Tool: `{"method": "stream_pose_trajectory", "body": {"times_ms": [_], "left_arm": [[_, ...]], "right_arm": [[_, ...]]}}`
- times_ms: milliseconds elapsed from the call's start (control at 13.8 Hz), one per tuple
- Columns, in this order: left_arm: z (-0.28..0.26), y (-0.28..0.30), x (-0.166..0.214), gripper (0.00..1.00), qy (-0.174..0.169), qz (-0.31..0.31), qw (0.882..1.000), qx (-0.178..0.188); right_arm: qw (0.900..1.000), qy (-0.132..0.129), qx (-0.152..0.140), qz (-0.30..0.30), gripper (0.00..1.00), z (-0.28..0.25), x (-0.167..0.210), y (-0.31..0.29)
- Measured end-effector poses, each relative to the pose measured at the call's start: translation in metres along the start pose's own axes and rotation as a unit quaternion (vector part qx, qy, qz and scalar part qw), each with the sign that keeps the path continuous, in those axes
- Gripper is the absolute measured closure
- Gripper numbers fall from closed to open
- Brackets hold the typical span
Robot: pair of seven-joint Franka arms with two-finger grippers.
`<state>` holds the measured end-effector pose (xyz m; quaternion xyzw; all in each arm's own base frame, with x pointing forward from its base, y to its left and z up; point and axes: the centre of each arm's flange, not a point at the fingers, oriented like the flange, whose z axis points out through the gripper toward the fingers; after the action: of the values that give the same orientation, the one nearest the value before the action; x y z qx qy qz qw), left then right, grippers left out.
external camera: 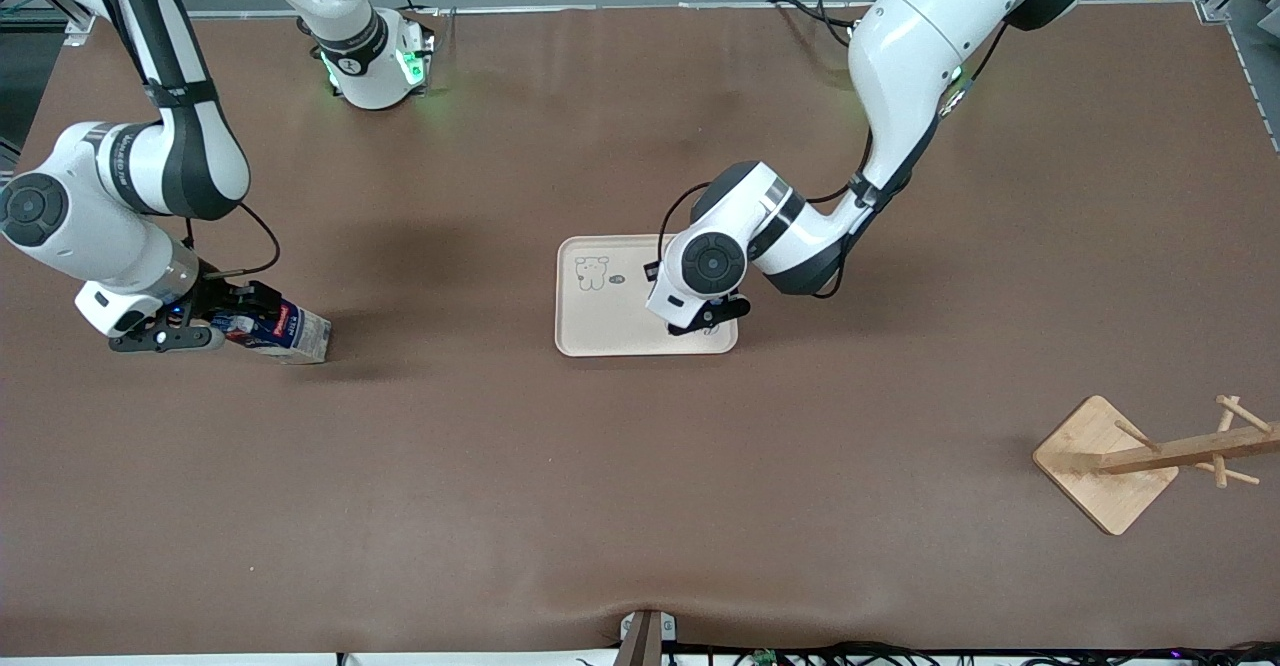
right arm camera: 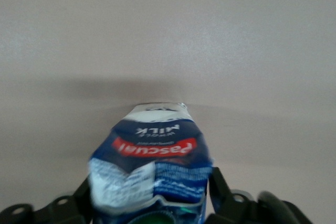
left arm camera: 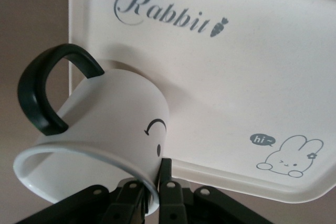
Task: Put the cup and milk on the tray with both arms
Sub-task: 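Lower the mug onto the tray and open the left gripper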
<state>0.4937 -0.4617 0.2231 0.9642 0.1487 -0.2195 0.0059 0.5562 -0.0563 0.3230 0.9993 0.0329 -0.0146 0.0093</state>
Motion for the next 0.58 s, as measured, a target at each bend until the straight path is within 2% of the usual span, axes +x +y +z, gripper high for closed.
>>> {"method": "stream_pose_trajectory", "body": {"times_ms": [72, 145, 434, 579], "left_arm": [[0.001, 0.001, -0.001, 0.91, -0.003, -0.001, 1.000, -0.001], [0.002, 0.001, -0.001, 0.91, -0.005, -0.002, 1.000, -0.002], [0.012, 0.002, -0.001, 0.90, -0.014, -0.004, 1.000, 0.002], [0.019, 0.000, 0.005, 0.75, -0.018, -0.005, 1.000, 0.005]], "right_arm": [[1.000, 0.002, 0.000, 0.000, 0.27, -0.002, 0.000, 0.000], [1.000, 0.001, 0.000, 0.000, 0.29, -0.002, 0.000, 0.000], [1.000, -0.023, 0.004, -0.004, 0.29, -0.006, 0.000, -0.004], [0.999, -0.046, 0.006, -0.010, 0.29, -0.025, 0.006, -0.012]]}}
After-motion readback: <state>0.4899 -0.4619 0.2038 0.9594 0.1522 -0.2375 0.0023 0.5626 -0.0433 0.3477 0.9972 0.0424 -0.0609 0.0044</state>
